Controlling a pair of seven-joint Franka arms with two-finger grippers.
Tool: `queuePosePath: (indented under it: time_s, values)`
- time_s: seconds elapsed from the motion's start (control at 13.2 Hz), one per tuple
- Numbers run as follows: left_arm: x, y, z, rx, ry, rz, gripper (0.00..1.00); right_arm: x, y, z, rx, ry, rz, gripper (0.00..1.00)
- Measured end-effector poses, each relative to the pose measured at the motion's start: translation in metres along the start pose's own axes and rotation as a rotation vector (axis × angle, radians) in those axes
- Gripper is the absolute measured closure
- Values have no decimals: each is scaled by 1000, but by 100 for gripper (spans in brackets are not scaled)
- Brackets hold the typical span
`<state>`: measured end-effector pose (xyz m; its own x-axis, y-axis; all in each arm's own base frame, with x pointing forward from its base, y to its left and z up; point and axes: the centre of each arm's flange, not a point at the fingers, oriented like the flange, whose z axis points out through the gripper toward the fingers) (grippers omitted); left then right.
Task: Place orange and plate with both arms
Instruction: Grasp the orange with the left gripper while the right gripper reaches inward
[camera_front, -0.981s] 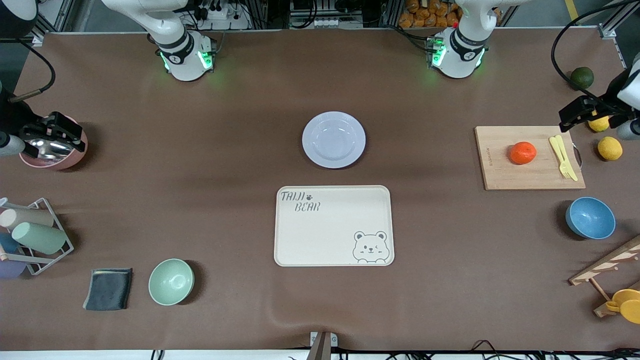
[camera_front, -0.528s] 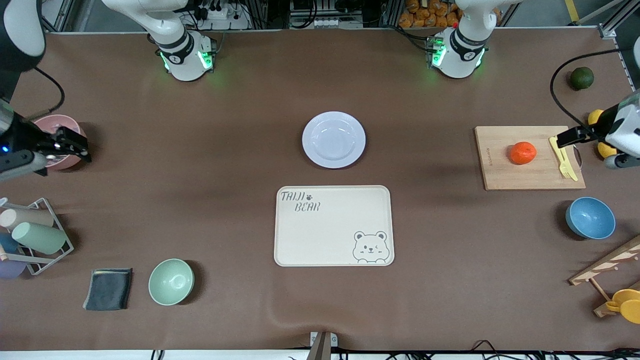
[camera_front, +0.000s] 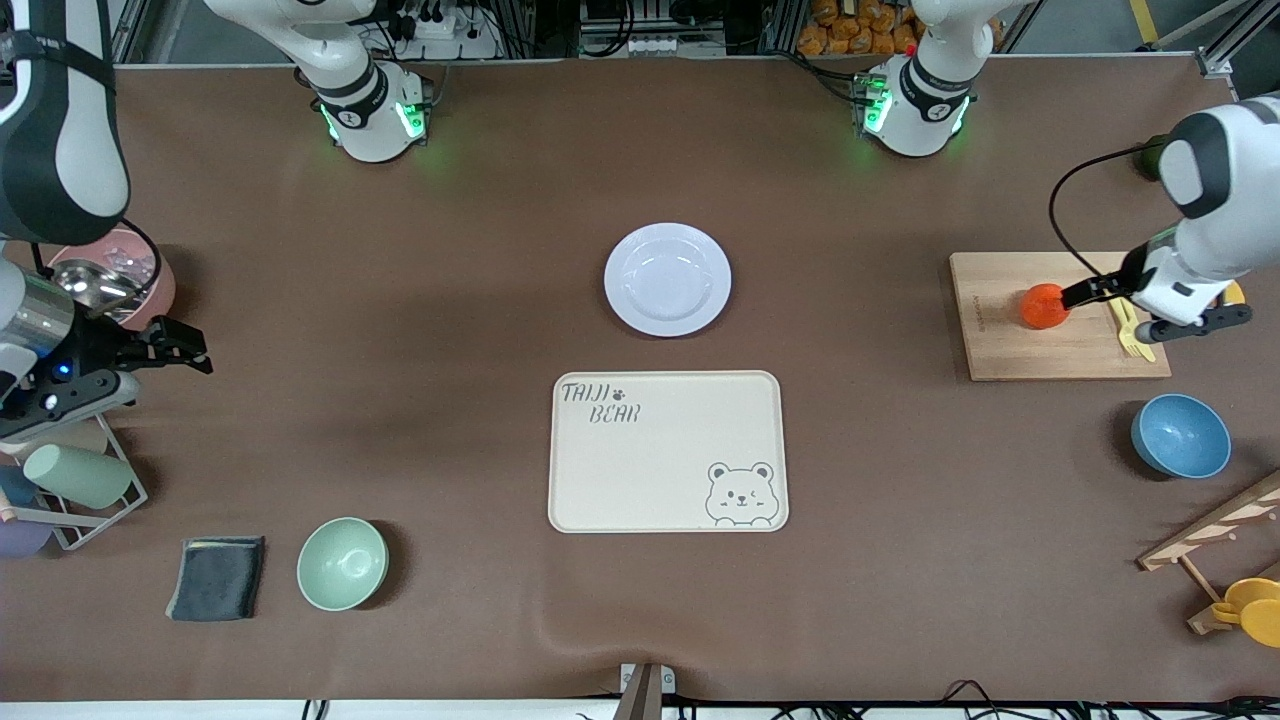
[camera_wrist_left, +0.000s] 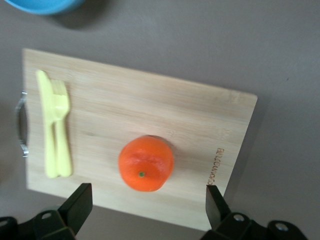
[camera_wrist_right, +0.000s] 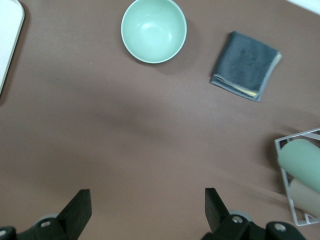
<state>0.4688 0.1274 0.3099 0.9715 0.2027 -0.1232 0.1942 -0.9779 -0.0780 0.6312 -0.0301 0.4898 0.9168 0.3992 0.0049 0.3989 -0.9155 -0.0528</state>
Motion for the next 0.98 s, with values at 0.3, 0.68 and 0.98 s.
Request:
queuePosePath:
  time_s: [0.3,0.68,0.98]
  values:
    - [-5,-18,53,-21,-29,-34,0,7,-9,32,146,-34,179,0]
    - [-3,-23,82,-31,-56,-34,0,11,-26,77,370,-87,351,0]
    - [0,-37,109,-12,-42,-18,0,7,-40,108,529,-118,440,0]
